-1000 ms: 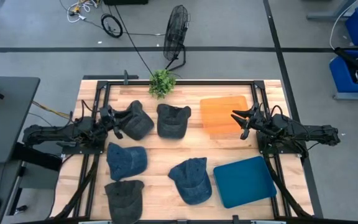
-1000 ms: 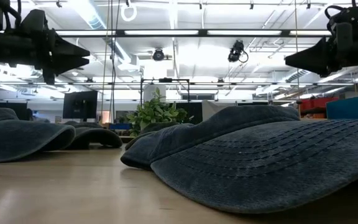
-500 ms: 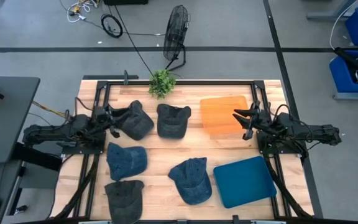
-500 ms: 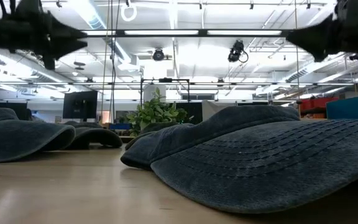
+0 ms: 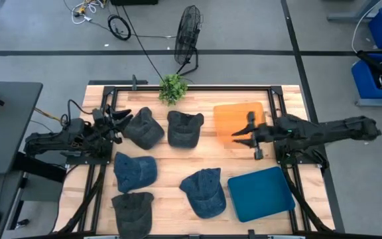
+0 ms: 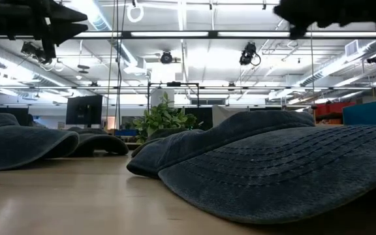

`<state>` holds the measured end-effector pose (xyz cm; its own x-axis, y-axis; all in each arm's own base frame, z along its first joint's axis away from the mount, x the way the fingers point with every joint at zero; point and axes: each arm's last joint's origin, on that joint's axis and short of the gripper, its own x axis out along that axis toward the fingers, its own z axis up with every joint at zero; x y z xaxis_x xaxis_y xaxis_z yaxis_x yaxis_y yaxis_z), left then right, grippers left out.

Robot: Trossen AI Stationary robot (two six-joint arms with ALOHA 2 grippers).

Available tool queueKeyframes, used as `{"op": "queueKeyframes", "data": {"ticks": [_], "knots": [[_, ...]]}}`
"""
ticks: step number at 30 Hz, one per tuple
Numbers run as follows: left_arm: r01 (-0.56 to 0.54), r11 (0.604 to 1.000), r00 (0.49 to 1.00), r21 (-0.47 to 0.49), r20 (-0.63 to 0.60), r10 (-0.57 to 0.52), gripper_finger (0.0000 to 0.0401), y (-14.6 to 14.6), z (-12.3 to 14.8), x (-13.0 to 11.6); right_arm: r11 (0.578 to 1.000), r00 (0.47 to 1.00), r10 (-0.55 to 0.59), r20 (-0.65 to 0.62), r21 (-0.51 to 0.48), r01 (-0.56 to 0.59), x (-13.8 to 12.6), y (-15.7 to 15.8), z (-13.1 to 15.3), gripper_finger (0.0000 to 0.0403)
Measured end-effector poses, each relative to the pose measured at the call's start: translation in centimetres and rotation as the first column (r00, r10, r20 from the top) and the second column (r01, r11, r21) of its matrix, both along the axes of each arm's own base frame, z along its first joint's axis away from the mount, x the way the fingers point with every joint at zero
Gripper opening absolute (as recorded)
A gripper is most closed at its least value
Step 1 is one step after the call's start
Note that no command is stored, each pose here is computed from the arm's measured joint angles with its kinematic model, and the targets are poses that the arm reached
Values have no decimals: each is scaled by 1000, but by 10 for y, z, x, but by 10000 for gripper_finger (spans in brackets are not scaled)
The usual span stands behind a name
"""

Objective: Pick & Place hat
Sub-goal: Put the right blue cap into the orange bin

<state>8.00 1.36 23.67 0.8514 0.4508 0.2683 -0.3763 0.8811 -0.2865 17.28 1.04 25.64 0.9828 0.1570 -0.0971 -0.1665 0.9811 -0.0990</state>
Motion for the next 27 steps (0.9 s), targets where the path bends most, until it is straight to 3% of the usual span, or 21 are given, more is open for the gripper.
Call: {"op": "queueKeyframes", "data": {"ticks": [3, 9, 17, 22, 27], "knots": [[-9, 1000, 1000, -3, 1, 9, 140, 0, 0, 0, 999, 972, 39, -231, 25, -34, 28, 8, 0, 112], [-10, 1000, 1000, -3, 2, 10, 140, 0, 0, 0, 990, 832, 129, -540, 112, -81, 75, 26, -11, 171], [-11, 1000, 1000, -3, 2, 11, 140, 0, 0, 0, 948, 679, 312, -665, 166, -272, 117, 59, -48, 223], [-11, 1000, 1000, -2, 2, 11, 140, 0, 1, 0, 931, 605, 364, -709, 263, -252, 135, 78, -73, 215], [-11, 1000, 1000, -2, 2, 11, 140, 0, 1, 0, 923, 565, 378, -733, 255, -287, 152, 103, -92, 198]]}}
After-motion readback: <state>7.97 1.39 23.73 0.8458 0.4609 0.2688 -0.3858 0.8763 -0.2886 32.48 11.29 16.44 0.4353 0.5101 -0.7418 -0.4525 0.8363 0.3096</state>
